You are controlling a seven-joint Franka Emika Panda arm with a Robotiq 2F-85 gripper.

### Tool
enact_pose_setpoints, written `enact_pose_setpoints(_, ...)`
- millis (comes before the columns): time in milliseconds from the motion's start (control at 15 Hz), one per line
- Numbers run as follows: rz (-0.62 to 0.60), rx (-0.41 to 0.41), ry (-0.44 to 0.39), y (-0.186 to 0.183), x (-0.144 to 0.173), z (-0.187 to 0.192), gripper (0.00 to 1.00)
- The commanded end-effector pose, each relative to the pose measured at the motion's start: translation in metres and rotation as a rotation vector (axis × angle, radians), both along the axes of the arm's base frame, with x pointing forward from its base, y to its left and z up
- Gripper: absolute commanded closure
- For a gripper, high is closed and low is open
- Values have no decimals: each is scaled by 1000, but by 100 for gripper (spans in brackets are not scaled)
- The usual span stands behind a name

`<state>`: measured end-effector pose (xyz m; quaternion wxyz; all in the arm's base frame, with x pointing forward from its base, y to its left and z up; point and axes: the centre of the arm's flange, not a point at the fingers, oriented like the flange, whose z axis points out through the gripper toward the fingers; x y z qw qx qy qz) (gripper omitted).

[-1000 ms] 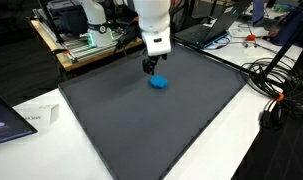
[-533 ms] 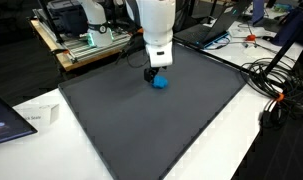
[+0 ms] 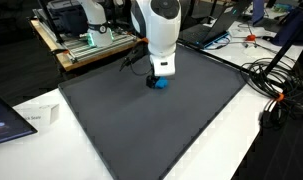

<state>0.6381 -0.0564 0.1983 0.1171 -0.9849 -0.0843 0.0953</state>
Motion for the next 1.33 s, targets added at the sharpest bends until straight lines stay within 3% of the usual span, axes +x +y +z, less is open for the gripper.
enact_pose_setpoints(0, 0, -8, 26, 0, 12, -13, 0)
enact_pose_setpoints(533, 19, 20, 121, 2, 13, -40, 2)
enact_pose_setpoints(667, 25, 27, 129, 3, 14, -43, 12)
enact_pose_setpoints(800, 26, 28, 139, 3, 15, -46, 40)
enact_pose_setpoints(1267, 43, 38, 168, 7, 20, -43, 88)
